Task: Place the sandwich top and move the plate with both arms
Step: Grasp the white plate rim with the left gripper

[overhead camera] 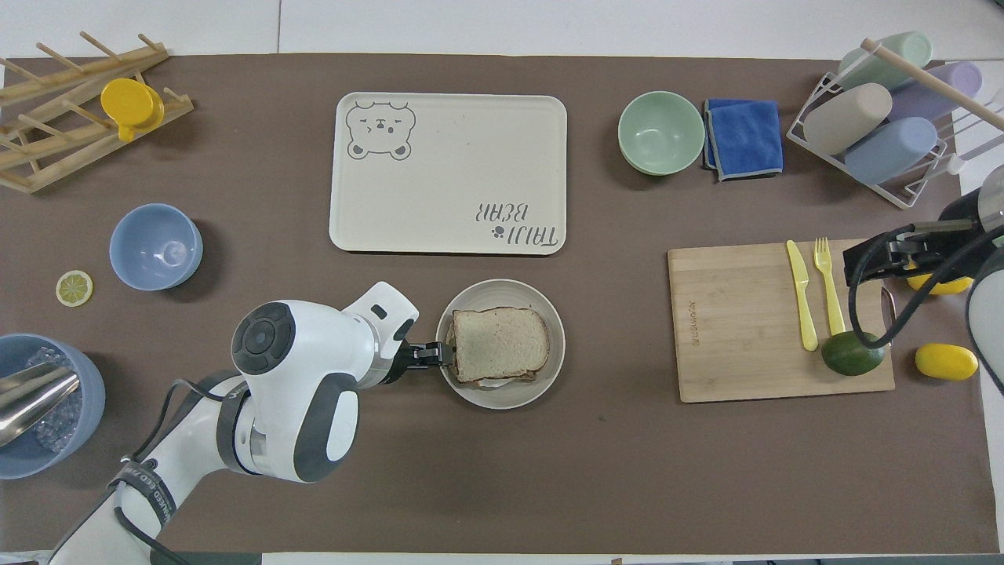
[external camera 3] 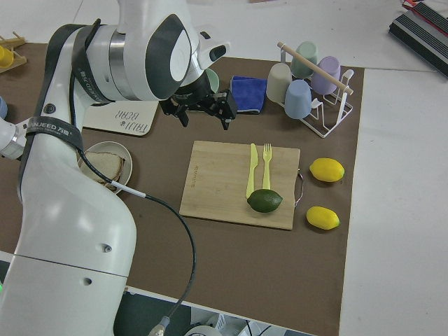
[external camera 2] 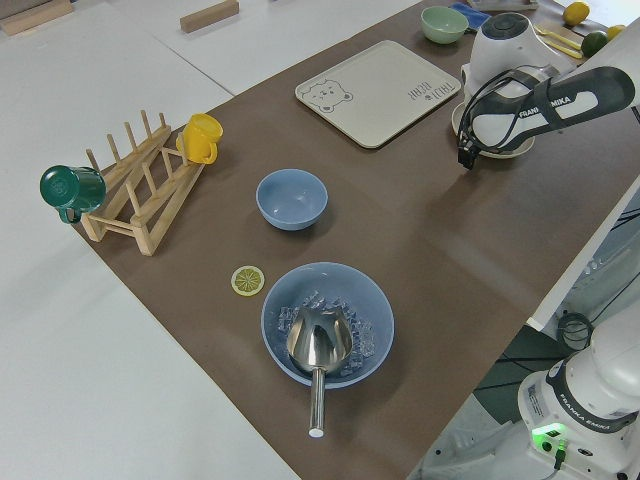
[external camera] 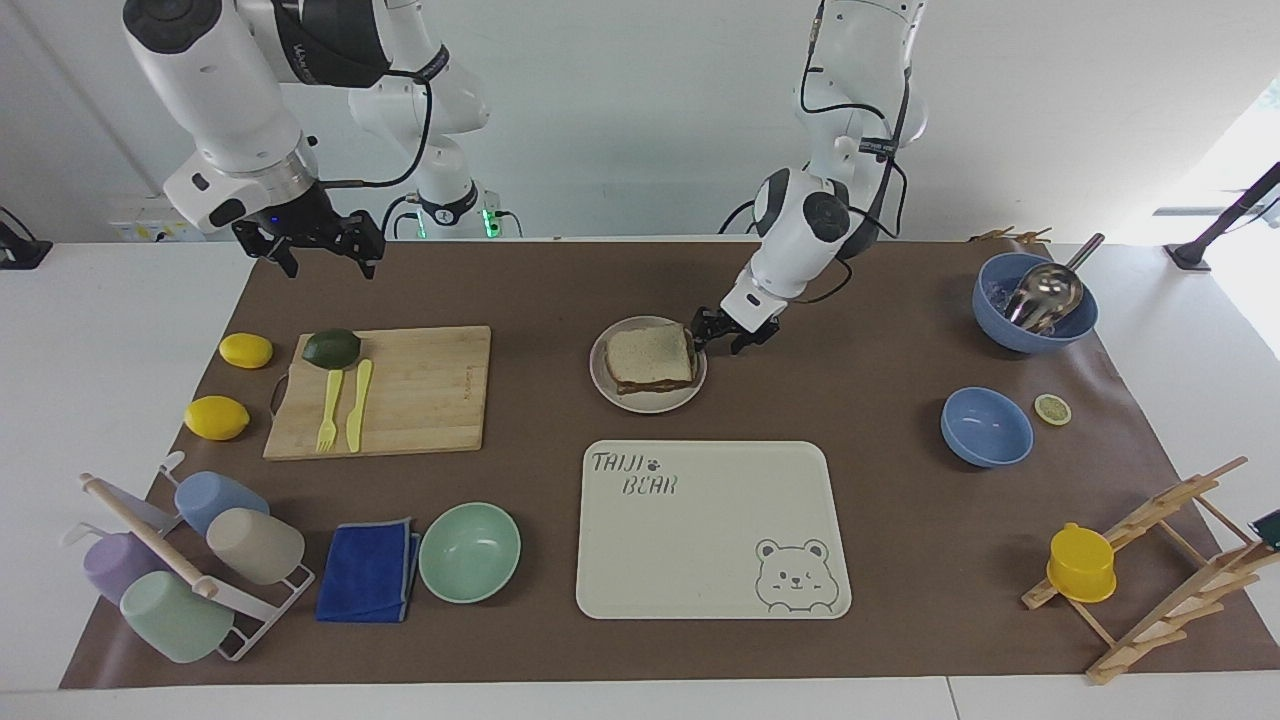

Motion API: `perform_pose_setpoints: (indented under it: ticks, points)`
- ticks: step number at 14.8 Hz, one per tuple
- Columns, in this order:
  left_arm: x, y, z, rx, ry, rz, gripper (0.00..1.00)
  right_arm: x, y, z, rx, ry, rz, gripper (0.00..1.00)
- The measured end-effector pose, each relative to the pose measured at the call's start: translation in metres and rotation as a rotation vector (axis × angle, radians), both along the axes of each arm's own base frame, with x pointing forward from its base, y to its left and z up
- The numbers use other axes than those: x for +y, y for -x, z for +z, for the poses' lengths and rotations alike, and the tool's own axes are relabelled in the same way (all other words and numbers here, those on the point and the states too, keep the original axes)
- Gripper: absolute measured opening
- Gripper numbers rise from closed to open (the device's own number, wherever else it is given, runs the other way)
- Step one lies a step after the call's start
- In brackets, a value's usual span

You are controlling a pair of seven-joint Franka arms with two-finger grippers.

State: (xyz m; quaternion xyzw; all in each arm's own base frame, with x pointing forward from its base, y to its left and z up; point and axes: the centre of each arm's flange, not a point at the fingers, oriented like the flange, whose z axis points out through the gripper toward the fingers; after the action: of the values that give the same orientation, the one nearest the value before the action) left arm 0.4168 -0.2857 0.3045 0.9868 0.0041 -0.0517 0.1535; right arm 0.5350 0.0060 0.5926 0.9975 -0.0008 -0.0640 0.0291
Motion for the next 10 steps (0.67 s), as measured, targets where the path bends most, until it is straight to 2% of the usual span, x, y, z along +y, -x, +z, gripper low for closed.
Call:
perform_pose_setpoints:
  ticks: [2,3,5,10]
  points:
    - [-0.005,0.001,-0.005,-0.007,0.002,0.002,0.70,0.006,0.001,0.000,0.002,0.000,0.012,1.00]
    - [-0.006,0.002,-0.006,-0.008,0.004,0.006,0.63,0.011,0.002,0.001,0.005,0.001,0.021,1.00]
    - [-0.007,0.002,-0.006,-0.005,0.011,0.016,0.59,0.016,0.002,0.003,0.004,0.002,0.030,1.00]
    - [-0.011,0.002,-0.003,-0.013,0.020,0.017,0.05,-0.002,0.002,0.010,-0.010,0.001,-0.002,1.00]
